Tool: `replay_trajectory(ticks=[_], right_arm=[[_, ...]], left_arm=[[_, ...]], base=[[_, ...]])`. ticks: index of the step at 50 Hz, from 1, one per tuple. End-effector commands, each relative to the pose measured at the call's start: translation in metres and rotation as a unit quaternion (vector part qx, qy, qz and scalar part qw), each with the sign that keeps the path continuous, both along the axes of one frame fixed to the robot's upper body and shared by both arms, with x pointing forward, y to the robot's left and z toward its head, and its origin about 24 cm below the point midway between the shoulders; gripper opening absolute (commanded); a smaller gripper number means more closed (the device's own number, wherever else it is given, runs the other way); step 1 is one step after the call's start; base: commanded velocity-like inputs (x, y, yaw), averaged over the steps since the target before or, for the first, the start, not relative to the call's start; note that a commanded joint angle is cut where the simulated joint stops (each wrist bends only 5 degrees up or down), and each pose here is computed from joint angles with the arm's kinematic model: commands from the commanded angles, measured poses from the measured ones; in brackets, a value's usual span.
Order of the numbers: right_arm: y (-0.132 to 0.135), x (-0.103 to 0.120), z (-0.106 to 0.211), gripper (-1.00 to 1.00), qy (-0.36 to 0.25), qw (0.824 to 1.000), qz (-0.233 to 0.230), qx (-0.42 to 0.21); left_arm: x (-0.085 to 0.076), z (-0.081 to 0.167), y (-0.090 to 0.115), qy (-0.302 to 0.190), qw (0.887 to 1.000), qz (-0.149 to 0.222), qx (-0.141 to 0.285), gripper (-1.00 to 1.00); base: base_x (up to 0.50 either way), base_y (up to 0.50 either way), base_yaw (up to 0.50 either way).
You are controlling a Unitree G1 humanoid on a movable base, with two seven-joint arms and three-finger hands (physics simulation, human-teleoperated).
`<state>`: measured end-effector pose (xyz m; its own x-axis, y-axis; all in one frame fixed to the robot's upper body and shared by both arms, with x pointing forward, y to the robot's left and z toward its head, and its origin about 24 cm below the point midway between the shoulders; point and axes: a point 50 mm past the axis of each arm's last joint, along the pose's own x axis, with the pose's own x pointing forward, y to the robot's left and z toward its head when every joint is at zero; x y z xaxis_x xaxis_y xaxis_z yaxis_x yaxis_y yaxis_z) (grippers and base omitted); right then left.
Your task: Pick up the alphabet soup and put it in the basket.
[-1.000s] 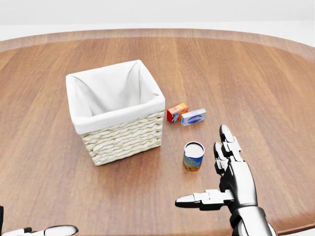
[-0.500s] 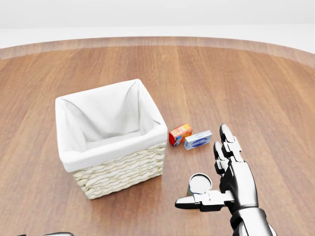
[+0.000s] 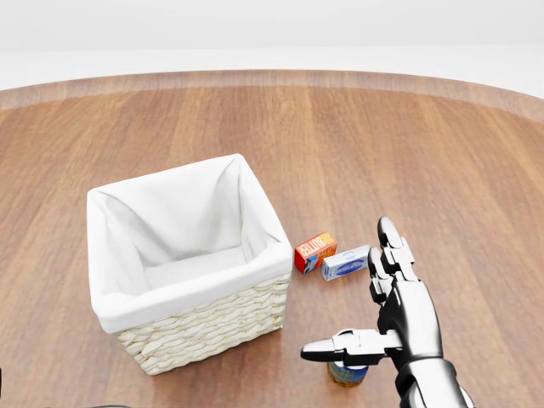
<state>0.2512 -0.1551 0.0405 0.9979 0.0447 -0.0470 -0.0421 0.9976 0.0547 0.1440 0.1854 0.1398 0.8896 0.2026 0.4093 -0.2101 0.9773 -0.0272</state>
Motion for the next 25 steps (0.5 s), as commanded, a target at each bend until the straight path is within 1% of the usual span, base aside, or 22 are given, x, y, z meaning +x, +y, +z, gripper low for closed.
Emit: replay_trajectory(ticks=[1, 11, 24, 25], right_arm=[[-0.001, 0.005, -0.007, 1.0, 0.007, 1.0, -0.009, -0.007], [-0.002, 0.014, -0.017, 1.0, 0.016, 0.999, -0.019, -0.024], [-0.008, 0.012, -0.024, 1.0, 0.011, 0.999, -0.034, -0.04], [-0.008, 0.011, -0.029, 1.0, 0.018, 0.998, -0.033, -0.044]], left_arm=[[-0.001, 0.0, 0.0, 0.0, 1.0, -0.001, 0.0, 1.0], [-0.001, 0.002, 0.001, -0.004, 1.0, 0.001, 0.001, 1.0], [-0.001, 0.001, 0.001, -0.002, 1.0, -0.003, 0.0, 1.0], [-0.001, 0.001, 0.0, -0.001, 1.0, -0.005, -0.001, 1.0]], base=[[0.0, 0.0, 0.0], [0.0, 0.0, 0.0], [0.0, 0.0, 0.0], [0.0, 0.0, 0.0]])
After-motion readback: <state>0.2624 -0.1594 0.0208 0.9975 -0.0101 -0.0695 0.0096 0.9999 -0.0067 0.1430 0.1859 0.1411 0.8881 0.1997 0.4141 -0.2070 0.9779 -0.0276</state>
